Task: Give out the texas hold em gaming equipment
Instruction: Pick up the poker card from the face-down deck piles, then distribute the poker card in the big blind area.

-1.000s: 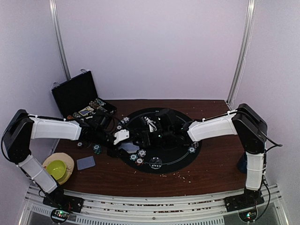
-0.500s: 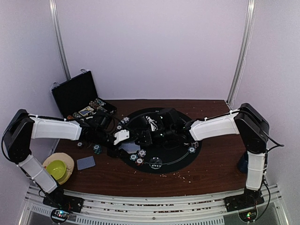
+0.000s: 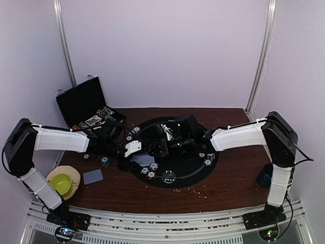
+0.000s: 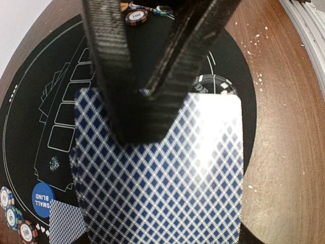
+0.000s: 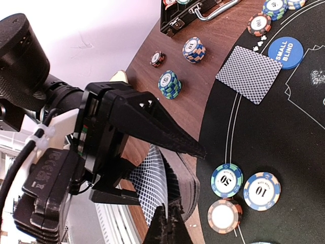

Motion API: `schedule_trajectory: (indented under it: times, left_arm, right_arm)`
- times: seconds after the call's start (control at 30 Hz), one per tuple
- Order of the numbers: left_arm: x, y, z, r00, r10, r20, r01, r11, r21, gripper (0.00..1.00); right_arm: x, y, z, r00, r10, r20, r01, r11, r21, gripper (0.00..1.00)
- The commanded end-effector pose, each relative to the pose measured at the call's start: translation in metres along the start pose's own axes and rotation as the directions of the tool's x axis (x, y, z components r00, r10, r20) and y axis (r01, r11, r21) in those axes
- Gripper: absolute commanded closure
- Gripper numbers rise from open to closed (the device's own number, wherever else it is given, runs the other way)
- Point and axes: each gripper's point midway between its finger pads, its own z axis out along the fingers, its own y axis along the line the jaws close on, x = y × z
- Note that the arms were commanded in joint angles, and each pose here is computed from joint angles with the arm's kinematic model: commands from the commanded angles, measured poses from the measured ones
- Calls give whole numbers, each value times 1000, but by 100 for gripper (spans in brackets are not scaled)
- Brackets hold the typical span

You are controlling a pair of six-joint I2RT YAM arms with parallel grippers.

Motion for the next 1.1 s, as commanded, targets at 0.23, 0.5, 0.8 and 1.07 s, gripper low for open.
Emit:
schedule_trajectory:
  times: [0.23, 0.5, 0.8, 1.07]
  left_arm:
    - [-5, 7, 2, 1000, 11, 7, -11, 1000, -11, 48]
    - [-3, 11, 3, 1000, 2, -3, -2, 1000, -31, 49]
    - [-3, 13, 3, 1000, 2, -6, -2, 999, -37, 49]
    - [-2, 13, 4, 1000, 0, -8, 0, 999, -39, 49]
  right_arm:
    - [-21, 3, -46, 998, -24, 63, 21, 999, 46, 100]
    - [-22, 0, -49, 998, -6, 62, 4, 999, 34, 100]
    - [-53, -14, -104, 982, -10, 191, -6, 997, 80, 100]
    - [-82, -67, -164, 932, 43, 359, -115, 977, 182, 100]
